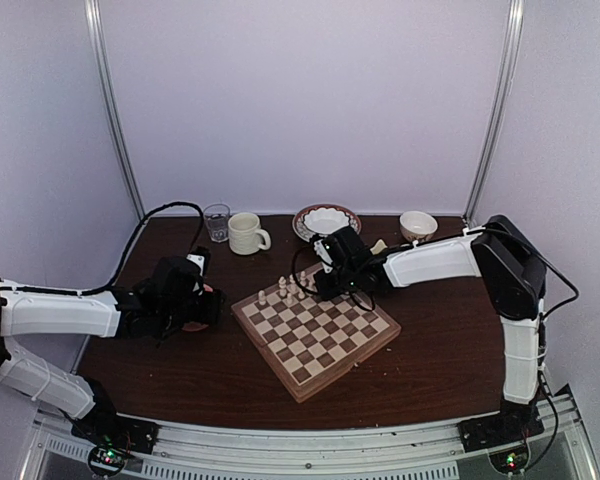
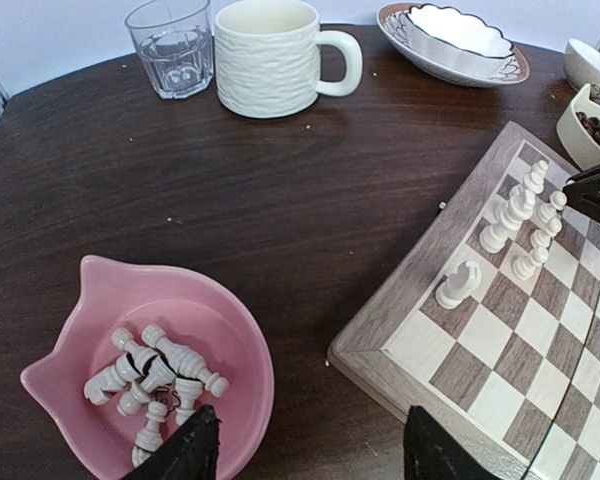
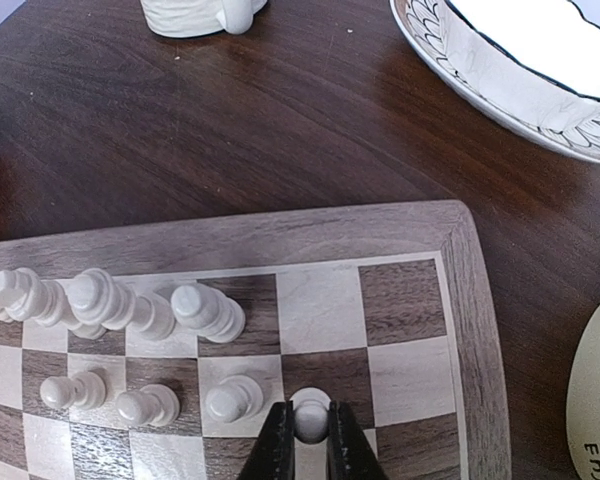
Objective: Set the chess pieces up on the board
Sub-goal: Place the pawn at b2.
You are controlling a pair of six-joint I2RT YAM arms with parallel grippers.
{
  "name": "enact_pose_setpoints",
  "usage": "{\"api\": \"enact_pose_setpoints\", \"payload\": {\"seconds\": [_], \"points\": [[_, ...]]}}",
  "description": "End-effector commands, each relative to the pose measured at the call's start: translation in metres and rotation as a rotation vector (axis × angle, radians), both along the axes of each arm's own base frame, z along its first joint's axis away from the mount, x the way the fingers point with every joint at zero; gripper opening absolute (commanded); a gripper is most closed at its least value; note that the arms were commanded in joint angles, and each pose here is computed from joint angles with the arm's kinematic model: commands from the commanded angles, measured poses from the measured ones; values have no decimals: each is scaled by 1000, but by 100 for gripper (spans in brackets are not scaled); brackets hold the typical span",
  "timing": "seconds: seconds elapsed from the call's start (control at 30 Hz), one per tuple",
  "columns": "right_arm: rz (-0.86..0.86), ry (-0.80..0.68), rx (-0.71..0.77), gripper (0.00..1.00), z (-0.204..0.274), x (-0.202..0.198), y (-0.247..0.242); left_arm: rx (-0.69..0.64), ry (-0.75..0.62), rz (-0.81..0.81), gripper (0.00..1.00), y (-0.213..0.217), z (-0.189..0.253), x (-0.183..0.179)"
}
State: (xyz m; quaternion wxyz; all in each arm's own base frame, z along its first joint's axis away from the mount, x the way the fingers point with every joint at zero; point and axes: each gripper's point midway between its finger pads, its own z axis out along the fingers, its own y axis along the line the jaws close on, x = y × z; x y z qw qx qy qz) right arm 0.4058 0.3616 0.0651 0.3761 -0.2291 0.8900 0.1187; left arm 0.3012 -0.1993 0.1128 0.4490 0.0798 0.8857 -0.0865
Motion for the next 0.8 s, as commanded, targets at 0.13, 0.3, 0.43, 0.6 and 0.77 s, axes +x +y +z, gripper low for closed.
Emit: {"api": "enact_pose_setpoints", "payload": {"seconds": [0.13,0.3,0.43,0.6,0.77], "points": [[-15,-14,-26,11,0,9,-3,-35,-44,20,64,-3,19,9],[-8,-15,-24,15,1,9,-1,-36,-44,20,64,-3,20,9],[-11,-17,-30,16,2,10,-2,-33,-41,19,64,-4,19,9],[-15,-22,-37,16,2,12,-3,-33,-39,21,64,-3,18,9],[-17,-24,-46,16,0,13,-3,-33,-37,17,64,-4,18,8]]}}
